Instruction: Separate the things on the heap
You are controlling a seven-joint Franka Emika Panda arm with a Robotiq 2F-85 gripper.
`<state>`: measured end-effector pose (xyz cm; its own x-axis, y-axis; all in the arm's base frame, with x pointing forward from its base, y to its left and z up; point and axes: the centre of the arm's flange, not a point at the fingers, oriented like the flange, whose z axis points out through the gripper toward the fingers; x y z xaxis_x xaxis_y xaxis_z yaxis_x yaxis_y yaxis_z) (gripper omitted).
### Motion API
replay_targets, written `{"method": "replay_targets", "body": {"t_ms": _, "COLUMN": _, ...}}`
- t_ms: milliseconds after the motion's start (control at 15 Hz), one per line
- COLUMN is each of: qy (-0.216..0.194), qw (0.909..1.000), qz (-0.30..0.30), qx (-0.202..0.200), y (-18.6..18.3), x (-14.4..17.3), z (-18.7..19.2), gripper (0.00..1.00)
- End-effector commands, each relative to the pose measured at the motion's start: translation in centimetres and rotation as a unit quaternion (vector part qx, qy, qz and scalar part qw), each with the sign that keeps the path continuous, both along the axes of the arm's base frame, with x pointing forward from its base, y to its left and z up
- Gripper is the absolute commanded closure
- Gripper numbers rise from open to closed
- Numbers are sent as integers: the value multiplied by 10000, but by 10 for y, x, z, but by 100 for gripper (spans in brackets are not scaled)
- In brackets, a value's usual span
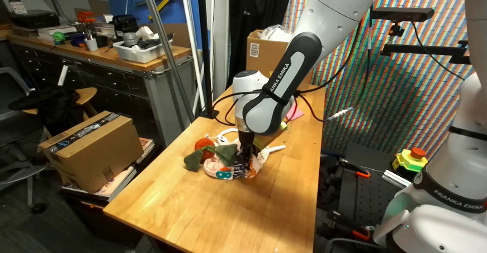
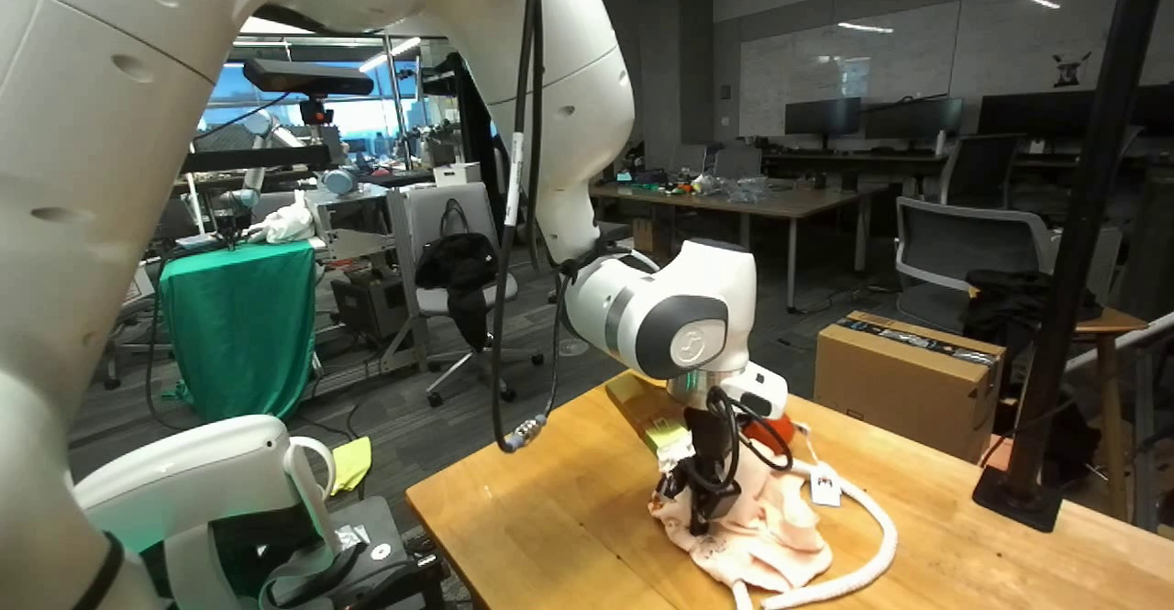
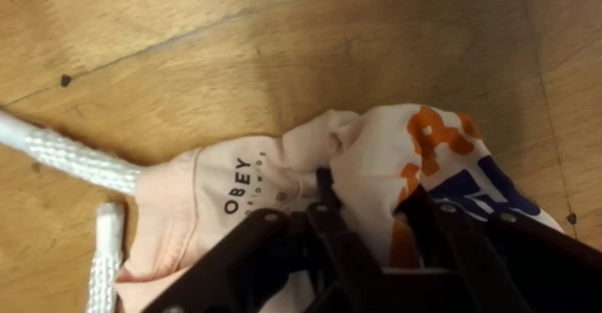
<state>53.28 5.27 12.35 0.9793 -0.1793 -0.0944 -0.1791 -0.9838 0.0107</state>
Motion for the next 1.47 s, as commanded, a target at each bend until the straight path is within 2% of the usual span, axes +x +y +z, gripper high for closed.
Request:
{"method": "replay_targets", "body": {"t_ms": 0, "qy": 92, "qw": 9996, "qz": 58, "qx": 242, "y": 1, "x": 2, "z": 16, "gripper": 92}}
{"method": "replay_targets", "body": {"t_ms": 67, "qy": 73, "qw": 9995, "qz": 104, "qx": 283, "y": 1, "x": 1, "z": 26, "gripper": 94}}
{"method": "replay_targets", "body": {"t_ms": 200, "qy": -17, "qw": 9993, "qz": 168, "qx": 347, "y": 3, "x": 0, "z": 46, "gripper": 91}}
{"method": "replay_targets", "body": {"t_ms": 400, "qy": -293, "qw": 9986, "qz": 242, "qx": 357, "y": 1, "x": 1, "z": 89, "gripper": 92}}
{"method": "replay_targets", "body": {"t_ms": 867, "qy": -1020, "qw": 9946, "qz": 170, "qx": 127, "y": -16, "x": -4, "z": 187, "gripper": 93}}
{"method": "replay_targets", "body": {"t_ms": 1200, "qy": -1474, "qw": 9891, "qz": 2, "qx": -10, "y": -34, "x": -12, "z": 229, "gripper": 93}}
{"method": "replay_targets", "body": {"t_ms": 1400, "qy": -1546, "qw": 9880, "qz": -47, "qx": -38, "y": -41, "x": -17, "z": 241, "gripper": 93}}
